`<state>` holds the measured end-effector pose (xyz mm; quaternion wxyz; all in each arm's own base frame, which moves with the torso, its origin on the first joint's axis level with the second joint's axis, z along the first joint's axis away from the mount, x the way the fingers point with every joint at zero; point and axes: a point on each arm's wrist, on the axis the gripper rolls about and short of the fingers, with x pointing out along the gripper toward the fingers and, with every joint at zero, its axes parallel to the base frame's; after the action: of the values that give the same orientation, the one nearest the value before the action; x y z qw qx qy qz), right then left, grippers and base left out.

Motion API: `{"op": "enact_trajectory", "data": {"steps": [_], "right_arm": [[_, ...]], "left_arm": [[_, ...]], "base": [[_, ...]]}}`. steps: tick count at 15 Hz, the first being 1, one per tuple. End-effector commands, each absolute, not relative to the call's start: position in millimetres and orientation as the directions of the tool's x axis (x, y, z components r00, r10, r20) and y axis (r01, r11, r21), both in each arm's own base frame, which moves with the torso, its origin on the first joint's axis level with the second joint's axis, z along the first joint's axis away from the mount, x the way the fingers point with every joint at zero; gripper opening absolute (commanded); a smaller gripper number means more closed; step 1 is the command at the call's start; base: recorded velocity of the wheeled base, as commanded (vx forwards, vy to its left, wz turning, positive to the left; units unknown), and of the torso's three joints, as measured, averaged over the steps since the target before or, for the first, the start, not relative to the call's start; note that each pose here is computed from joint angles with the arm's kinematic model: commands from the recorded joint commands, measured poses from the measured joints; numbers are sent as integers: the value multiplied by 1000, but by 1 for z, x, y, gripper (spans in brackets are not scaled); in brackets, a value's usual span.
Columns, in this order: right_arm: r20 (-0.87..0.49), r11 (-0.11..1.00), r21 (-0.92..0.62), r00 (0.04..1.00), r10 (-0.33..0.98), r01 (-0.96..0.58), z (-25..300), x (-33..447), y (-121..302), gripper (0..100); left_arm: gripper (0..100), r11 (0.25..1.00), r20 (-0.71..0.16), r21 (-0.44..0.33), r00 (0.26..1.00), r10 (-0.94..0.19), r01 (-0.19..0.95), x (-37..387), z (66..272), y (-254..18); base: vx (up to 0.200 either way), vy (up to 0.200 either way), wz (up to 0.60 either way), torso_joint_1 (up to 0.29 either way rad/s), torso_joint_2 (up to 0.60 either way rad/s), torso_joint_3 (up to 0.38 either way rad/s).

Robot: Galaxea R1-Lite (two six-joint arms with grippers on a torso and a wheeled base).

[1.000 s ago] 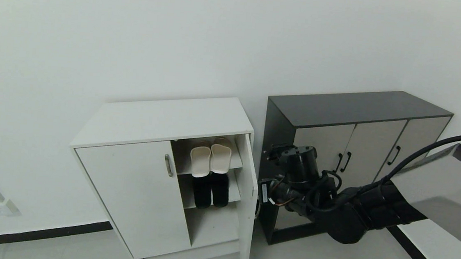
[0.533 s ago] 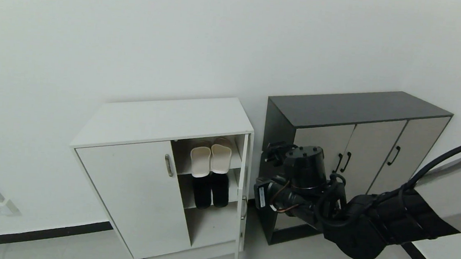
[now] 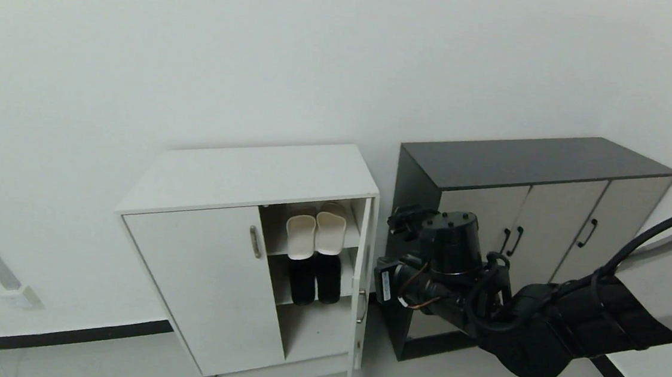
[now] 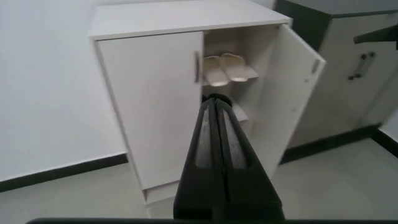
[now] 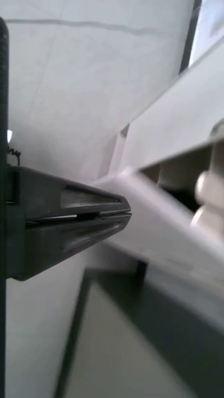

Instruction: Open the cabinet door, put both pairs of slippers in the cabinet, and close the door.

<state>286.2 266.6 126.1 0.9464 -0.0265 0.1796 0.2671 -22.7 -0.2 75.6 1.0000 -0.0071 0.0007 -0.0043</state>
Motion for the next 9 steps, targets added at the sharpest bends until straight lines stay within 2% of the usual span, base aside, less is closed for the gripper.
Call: {"op": "enact_trajectory", "data": {"steps": [1, 2, 7, 9], "right_arm": [[-358, 855, 45, 790, 497, -517, 125, 285, 267, 0], [-356, 855, 46, 791, 497, -516, 125, 286, 267, 0], [-329, 839, 39, 785, 524, -543, 127, 290, 258, 0], [-319, 843, -9, 800, 508, -538, 131, 291, 251, 0]], "left_arm": [[0, 1000, -2, -14, 1000, -8, 8, -23, 76, 0], [0, 1000, -2, -14, 1000, -8, 8, -23, 76, 0], [0, 1000, -2, -15, 1000, -8, 8, -23, 76, 0], [0, 1000, -2, -15, 1000, -9, 9, -23, 76, 0]], "base": [[0, 0, 600, 7, 2, 7], [0, 0, 600, 17, 12, -2], [0, 0, 0, 0, 0, 0], [0, 0, 0, 0, 0, 0]]}}
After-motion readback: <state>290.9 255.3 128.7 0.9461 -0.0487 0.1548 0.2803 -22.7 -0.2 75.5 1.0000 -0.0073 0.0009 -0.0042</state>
